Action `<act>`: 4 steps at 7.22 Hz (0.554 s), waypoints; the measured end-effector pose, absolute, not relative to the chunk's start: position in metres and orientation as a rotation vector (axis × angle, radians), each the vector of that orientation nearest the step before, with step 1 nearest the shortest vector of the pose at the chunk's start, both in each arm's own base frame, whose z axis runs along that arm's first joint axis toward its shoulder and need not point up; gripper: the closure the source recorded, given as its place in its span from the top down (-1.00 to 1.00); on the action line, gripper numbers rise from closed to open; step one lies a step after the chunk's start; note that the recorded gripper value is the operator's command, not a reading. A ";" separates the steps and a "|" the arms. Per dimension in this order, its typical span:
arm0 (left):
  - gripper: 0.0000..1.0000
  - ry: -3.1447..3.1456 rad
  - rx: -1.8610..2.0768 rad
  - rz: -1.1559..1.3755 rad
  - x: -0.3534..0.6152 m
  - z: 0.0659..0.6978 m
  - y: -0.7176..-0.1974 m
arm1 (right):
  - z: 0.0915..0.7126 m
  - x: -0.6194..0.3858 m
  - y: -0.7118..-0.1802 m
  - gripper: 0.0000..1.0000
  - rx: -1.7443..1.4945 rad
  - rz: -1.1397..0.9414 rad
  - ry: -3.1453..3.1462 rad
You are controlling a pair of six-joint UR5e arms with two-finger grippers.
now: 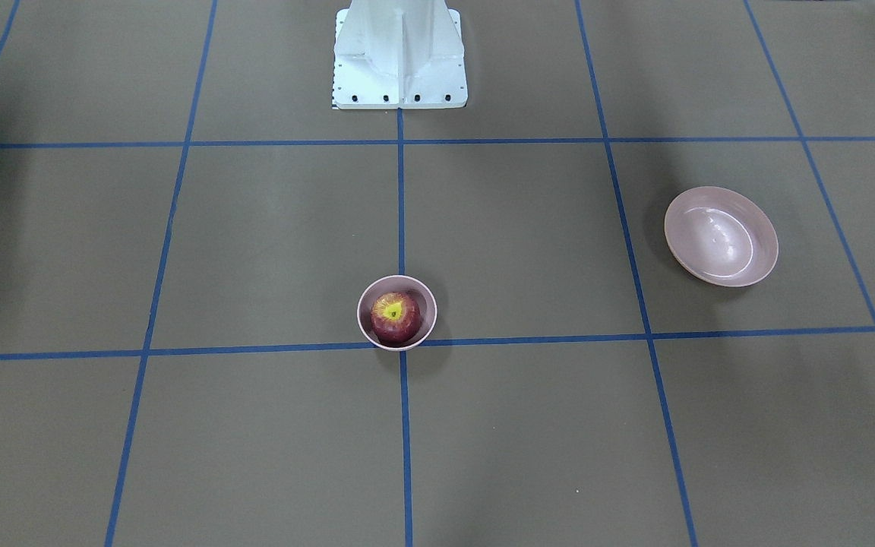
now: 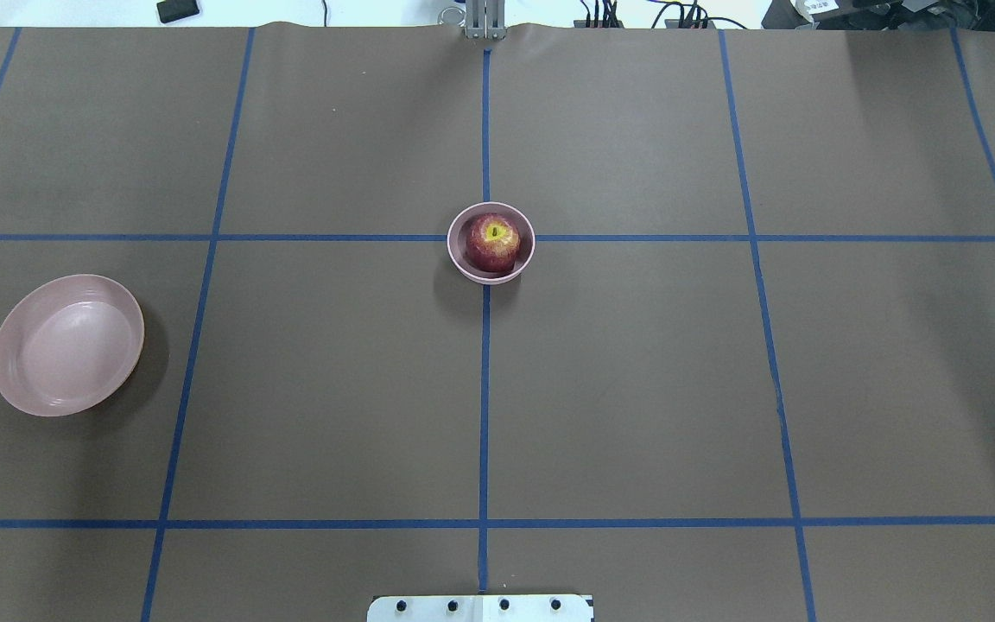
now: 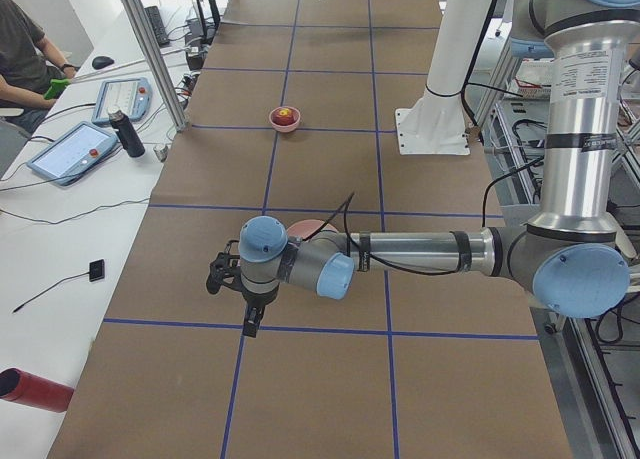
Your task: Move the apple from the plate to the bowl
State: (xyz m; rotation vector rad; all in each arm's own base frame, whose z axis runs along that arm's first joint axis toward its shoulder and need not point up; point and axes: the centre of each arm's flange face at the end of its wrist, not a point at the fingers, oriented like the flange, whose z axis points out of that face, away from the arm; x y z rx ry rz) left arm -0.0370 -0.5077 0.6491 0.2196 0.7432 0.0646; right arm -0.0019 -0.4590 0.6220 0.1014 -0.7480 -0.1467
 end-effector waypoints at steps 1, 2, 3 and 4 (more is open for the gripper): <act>0.96 0.750 0.218 0.059 -0.036 0.646 -0.510 | 0.625 -0.009 -0.468 1.00 0.078 -0.152 -0.752; 0.96 0.761 0.211 0.040 -0.035 0.641 -0.515 | 0.624 -0.014 -0.477 1.00 0.054 -0.149 -0.754; 0.96 0.779 0.195 0.012 -0.034 0.639 -0.518 | 0.621 -0.016 -0.483 1.00 0.038 -0.146 -0.760; 0.96 0.802 0.169 -0.008 -0.033 0.641 -0.516 | 0.619 -0.018 -0.488 1.00 0.031 -0.145 -0.764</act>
